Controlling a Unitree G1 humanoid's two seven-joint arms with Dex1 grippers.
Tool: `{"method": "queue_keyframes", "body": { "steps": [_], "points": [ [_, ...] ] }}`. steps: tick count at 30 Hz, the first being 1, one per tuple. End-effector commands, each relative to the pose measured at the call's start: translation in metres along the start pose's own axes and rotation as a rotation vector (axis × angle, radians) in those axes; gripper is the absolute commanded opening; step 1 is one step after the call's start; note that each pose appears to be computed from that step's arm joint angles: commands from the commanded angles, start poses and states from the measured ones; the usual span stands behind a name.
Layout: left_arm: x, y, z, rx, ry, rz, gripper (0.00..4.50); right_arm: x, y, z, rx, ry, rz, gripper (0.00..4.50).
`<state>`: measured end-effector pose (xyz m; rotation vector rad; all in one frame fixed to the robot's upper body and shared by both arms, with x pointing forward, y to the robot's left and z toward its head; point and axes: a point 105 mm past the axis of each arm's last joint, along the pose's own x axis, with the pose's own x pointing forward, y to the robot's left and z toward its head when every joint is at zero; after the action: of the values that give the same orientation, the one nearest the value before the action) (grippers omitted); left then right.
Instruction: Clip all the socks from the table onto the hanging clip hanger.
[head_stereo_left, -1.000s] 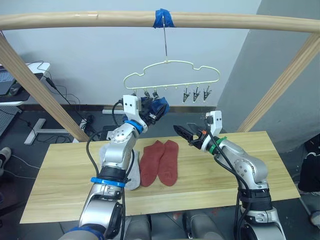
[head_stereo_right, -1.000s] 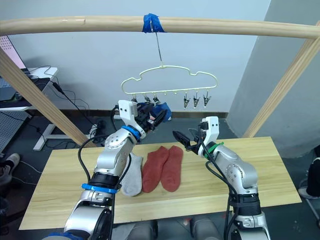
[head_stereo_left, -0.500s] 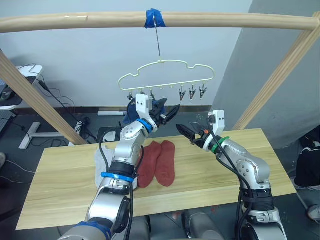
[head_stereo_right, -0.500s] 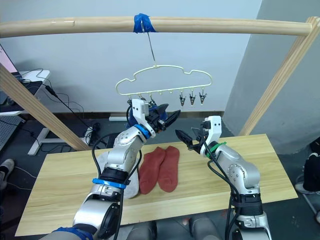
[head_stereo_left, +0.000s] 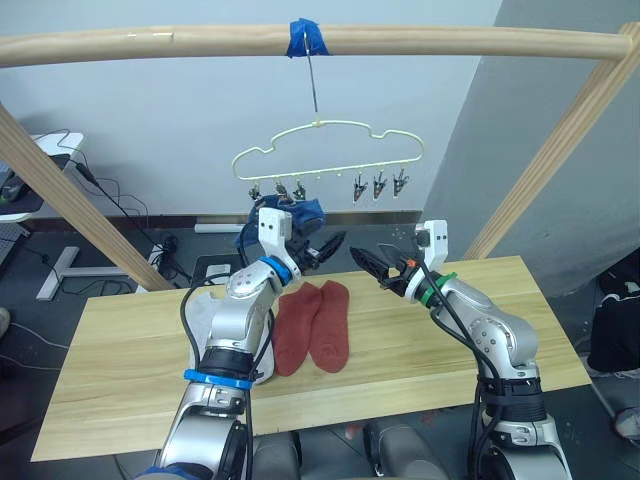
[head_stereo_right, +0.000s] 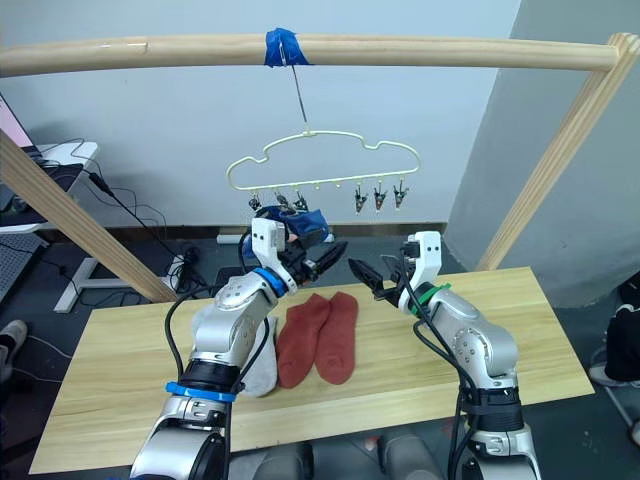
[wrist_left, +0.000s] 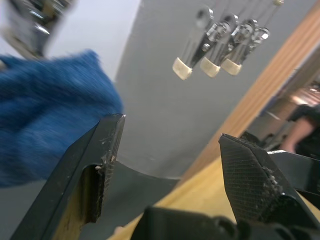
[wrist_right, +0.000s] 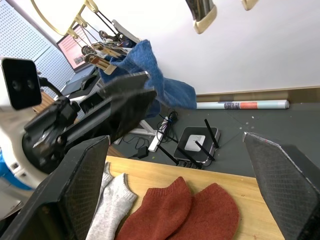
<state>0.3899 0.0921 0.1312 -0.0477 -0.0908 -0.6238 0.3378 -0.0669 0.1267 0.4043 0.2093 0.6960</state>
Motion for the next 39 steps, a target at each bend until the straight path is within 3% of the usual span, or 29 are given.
{"method": "queue_keyframes", "body": {
  "steps": [1, 9, 15, 21, 26, 29, 32, 39],
  "points": [
    [0.003, 0.012, 0.019, 0.035, -0.065, 0.066, 3.38, 0.002, 0.008, 0.011, -0.025, -0.036, 0.037, 4.50],
    [0.009, 0.023, 0.026, 0.017, -0.102, 0.123, 3.38, 0.001, 0.008, 0.012, -0.032, -0.036, 0.033, 4.50],
    [0.025, 0.037, 0.045, 0.036, -0.166, 0.209, 3.38, 0.000, 0.007, 0.013, -0.039, -0.037, 0.025, 4.50],
    [0.027, 0.039, 0.044, 0.058, -0.177, 0.215, 3.38, -0.002, 0.006, 0.012, -0.043, -0.039, 0.017, 4.50],
    [0.030, 0.031, 0.042, 0.019, -0.182, 0.160, 3.38, -0.004, 0.006, 0.012, -0.041, -0.040, 0.013, 4.50],
    [0.030, 0.007, 0.033, -0.045, -0.159, 0.020, 3.38, -0.004, 0.005, 0.012, -0.037, -0.042, 0.011, 4.50],
    [0.022, -0.002, 0.028, -0.100, -0.141, -0.037, 3.38, -0.002, 0.005, 0.012, -0.035, -0.043, 0.014, 4.50],
    [0.011, 0.004, 0.021, -0.103, -0.100, 0.001, 3.38, 0.000, 0.007, 0.010, -0.028, -0.041, 0.018, 4.50]
  ]
}}
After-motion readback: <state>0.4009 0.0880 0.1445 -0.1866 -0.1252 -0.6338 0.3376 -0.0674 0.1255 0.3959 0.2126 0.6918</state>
